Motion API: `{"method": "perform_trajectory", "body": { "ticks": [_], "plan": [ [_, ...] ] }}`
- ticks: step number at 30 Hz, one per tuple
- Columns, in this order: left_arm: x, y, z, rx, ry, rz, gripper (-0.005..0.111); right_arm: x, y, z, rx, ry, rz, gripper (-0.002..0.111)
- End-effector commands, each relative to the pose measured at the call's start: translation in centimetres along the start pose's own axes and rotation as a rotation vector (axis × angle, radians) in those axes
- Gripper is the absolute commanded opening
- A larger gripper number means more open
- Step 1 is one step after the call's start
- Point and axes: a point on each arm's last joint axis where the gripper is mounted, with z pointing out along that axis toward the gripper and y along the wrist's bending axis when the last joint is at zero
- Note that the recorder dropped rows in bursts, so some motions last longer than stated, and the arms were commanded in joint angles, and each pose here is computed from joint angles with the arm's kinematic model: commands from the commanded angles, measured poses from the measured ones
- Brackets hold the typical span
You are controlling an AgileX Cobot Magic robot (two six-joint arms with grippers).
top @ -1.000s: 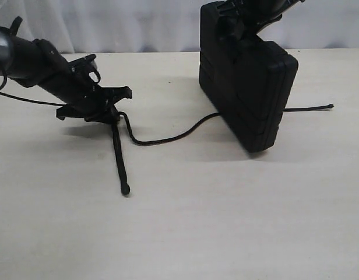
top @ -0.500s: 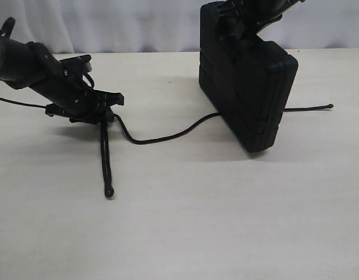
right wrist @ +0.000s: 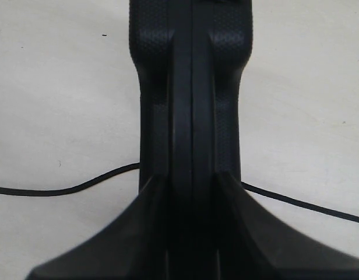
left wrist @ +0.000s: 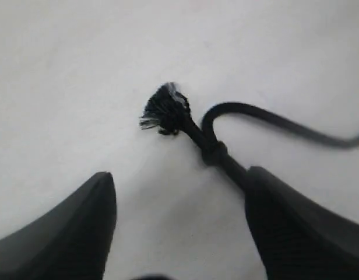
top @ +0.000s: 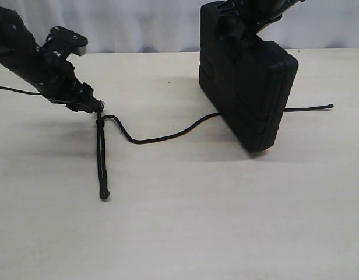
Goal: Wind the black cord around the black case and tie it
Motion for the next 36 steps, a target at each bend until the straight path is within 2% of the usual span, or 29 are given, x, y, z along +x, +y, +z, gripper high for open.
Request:
{"method": "perform_trajectory", "body": {
  "ticks": [1, 4, 6, 8, 11, 13, 19, 26, 28, 32, 36],
  "plan": [
    [0.4, -2.3, -1.6, 0.102, 0.105, 0.668, 0.059, 0.6, 0.1, 1.2, -0.009, 0.069, -0.008, 0.004],
    [1.3, -3.4, -1.2, 0.196, 0.223, 1.146, 0.059, 0.6, 0.1, 1.2, -0.009, 0.069, -0.011, 0.004],
    [1.3, -3.7, -0.7, 0.204, 0.249, 1.355, 0.059, 0.6, 0.1, 1.2, -0.009, 0.069, -0.011, 0.004],
    [0.9, -3.9, 0.2, 0.151, 0.247, 1.475, 0.059, 0.6, 0.1, 1.2, -0.009, 0.069, -0.011, 0.004],
    [-0.2, -3.9, 1.2, 0.032, 0.193, 1.538, 0.059, 0.6, 0.1, 1.2, -0.009, 0.069, -0.011, 0.004],
    [-0.4, -4.0, 1.8, 0.009, 0.177, 1.552, 0.059, 0.6, 0.1, 1.2, -0.009, 0.069, -0.011, 0.004],
    [0.5, -4.0, 4.5, 0.061, 0.197, 1.694, 0.059, 0.6, 0.1, 1.2, -0.009, 0.068, -0.014, 0.004],
    [0.8, -3.9, 6.2, 0.041, 0.180, 1.695, 0.058, 0.6, 0.1, 1.2, -0.009, 0.068, -0.014, 0.004],
    [1.0, -3.9, 6.7, 0.051, 0.184, 1.693, 0.052, 0.6, 0.1, 1.2, -0.009, 0.068, -0.014, 0.004],
    [1.4, -4.0, 7.1, 0.075, 0.195, 1.677, 0.030, 0.6, 0.1, 1.2, -0.009, 0.068, -0.014, 0.004],
    [1.8, -4.1, 7.0, 0.111, 0.225, 1.576, 0.009, 0.6, 0.1, 1.2, -0.009, 0.068, -0.014, 0.004]
  ]
}}
